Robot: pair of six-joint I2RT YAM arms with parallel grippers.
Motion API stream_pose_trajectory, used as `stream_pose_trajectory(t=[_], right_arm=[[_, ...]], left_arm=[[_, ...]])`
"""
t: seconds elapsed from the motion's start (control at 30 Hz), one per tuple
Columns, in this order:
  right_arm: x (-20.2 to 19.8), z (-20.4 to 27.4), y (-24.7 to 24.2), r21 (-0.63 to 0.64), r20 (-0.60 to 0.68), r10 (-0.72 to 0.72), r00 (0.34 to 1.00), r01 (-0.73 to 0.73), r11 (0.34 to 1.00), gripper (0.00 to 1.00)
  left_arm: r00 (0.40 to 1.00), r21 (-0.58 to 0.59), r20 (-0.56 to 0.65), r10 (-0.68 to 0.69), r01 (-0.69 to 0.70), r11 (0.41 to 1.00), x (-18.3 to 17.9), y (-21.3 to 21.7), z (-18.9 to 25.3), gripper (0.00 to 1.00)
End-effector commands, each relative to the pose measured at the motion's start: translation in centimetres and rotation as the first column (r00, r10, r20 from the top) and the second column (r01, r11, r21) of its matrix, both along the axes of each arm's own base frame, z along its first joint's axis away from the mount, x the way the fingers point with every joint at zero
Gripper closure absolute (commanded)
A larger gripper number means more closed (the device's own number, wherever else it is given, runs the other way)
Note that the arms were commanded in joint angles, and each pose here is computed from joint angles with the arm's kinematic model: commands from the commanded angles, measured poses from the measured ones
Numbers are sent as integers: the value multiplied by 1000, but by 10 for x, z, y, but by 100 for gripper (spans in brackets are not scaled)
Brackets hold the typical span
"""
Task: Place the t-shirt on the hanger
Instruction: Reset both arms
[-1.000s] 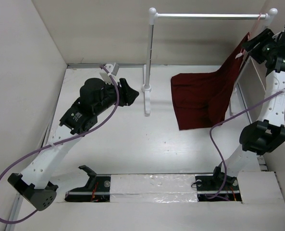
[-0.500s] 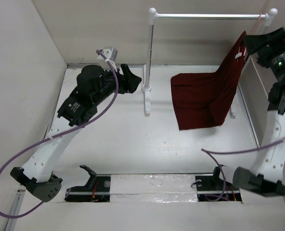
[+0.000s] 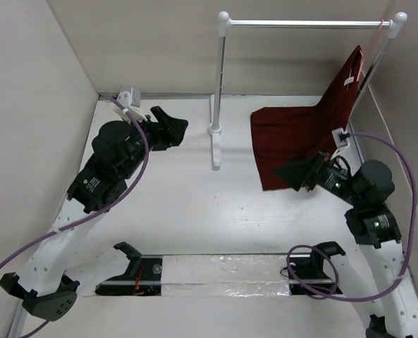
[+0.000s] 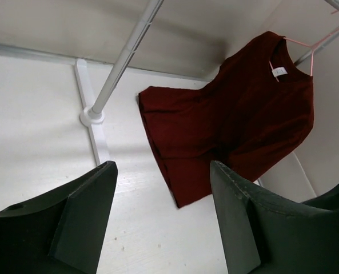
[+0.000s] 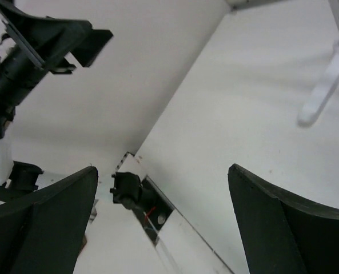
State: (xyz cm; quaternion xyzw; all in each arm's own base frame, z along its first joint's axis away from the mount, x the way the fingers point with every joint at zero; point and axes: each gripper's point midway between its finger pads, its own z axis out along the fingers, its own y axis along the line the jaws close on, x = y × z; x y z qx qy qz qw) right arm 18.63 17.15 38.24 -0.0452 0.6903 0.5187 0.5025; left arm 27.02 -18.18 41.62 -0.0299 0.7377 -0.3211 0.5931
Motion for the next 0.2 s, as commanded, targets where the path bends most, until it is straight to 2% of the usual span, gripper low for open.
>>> stream_pose_trajectory(t=[0.0, 0.07, 0.17], right_arm=[[-20, -23, -3, 1, -43, -11, 999, 11, 1000, 0], [-23, -36, -4, -4, -65, -24, 998, 23, 1000, 0], [-24, -35, -9, -17, -41, -61, 997, 60, 998, 0]], left_arm=[[998, -73, -47, 32, -36, 997, 1, 2, -13, 39], [996, -76, -85, -5, -1, 997, 0, -7, -27, 43], [991, -91, -129, -32, 20, 996, 3, -18, -39, 41]])
